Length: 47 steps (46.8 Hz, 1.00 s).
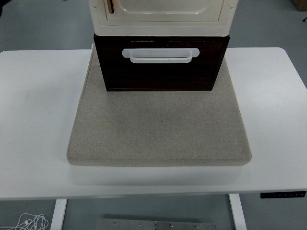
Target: Open the drawer under the combination cabinet
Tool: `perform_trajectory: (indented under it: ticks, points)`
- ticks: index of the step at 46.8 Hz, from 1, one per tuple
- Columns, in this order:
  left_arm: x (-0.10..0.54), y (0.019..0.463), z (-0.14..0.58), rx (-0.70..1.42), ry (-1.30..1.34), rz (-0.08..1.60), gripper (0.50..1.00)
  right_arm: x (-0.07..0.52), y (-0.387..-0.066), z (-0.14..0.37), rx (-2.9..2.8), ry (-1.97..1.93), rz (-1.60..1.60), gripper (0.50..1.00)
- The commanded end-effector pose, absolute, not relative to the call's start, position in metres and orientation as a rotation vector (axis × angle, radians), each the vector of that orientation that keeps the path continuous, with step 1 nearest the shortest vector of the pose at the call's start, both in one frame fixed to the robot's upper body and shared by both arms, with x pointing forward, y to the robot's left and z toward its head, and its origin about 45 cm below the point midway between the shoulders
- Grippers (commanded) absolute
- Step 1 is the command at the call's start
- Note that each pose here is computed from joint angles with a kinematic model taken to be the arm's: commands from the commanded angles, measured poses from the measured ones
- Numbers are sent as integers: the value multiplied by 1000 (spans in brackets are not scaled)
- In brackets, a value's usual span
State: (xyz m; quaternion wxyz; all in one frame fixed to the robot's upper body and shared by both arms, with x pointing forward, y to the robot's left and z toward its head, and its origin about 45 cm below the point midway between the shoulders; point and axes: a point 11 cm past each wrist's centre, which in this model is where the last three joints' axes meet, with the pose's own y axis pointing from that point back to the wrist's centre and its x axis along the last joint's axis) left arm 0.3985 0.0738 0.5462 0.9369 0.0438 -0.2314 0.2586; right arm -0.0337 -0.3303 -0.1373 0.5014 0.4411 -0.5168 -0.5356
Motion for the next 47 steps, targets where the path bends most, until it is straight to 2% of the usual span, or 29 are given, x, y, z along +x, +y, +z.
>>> perform_trajectory:
  ticks: [1,13,25,40,47]
  points:
    - [395,66,518,185,-479,489,1000,-34,-330,-137,1066,-1249,-1295,928]
    - [392,64,457,461,-475,449,1000,-34,-330,-137,1066,-1249,-1295,928]
    - [400,77,439,706,-466,515,1000,-34,-330,-137,1066,-1249,-1295,928]
    - [410,95,417,882,-439,576,1000,-34,-330,-137,1066,-1249,-1295,928]
    - [417,101,422,898,-438,629,1000,-34,-330,-137,1066,-1249,-1295,928]
